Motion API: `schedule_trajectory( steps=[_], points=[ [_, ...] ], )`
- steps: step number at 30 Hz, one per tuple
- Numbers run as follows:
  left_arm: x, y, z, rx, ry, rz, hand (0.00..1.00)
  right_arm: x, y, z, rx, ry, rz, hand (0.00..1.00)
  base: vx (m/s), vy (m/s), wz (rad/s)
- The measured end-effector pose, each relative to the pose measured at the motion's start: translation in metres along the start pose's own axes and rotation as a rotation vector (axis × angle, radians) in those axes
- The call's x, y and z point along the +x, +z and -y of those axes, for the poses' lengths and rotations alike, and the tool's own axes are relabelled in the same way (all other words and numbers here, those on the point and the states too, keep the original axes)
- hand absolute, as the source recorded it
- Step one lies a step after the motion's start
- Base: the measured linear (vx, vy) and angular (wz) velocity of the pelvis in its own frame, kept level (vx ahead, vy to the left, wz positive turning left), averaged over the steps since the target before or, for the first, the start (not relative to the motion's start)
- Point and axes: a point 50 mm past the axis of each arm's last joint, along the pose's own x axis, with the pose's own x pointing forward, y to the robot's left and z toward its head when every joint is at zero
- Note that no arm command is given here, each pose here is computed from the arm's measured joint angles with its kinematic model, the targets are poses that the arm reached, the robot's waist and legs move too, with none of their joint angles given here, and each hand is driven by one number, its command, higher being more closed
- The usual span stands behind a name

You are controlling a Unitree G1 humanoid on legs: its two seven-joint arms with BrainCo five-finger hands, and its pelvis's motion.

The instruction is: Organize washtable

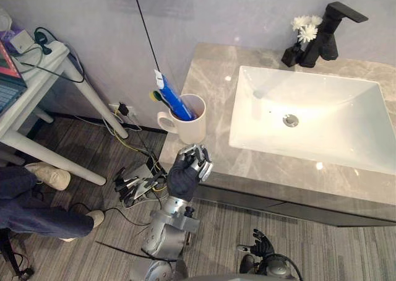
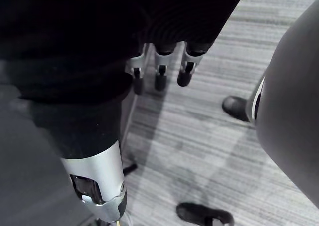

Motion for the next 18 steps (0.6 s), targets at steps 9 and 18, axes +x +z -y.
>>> schedule_trajectory(
  steps=[9, 18],
  points=[
    [0.005, 0.011, -0.008, 0.171, 0.088, 0.087, 1.0, -0.004, 0.004, -0.003, 0.007, 0.009, 0.04, 0.0, -0.01, -0.006, -0.08],
    [0.013, 0.021, -0.013, 0.165, 0.146, 0.155, 1.0, -0.005, 0.005, -0.003, 0.018, 0.007, 0.049, 0.0, -0.01, 0.0, -0.05]
  ],
)
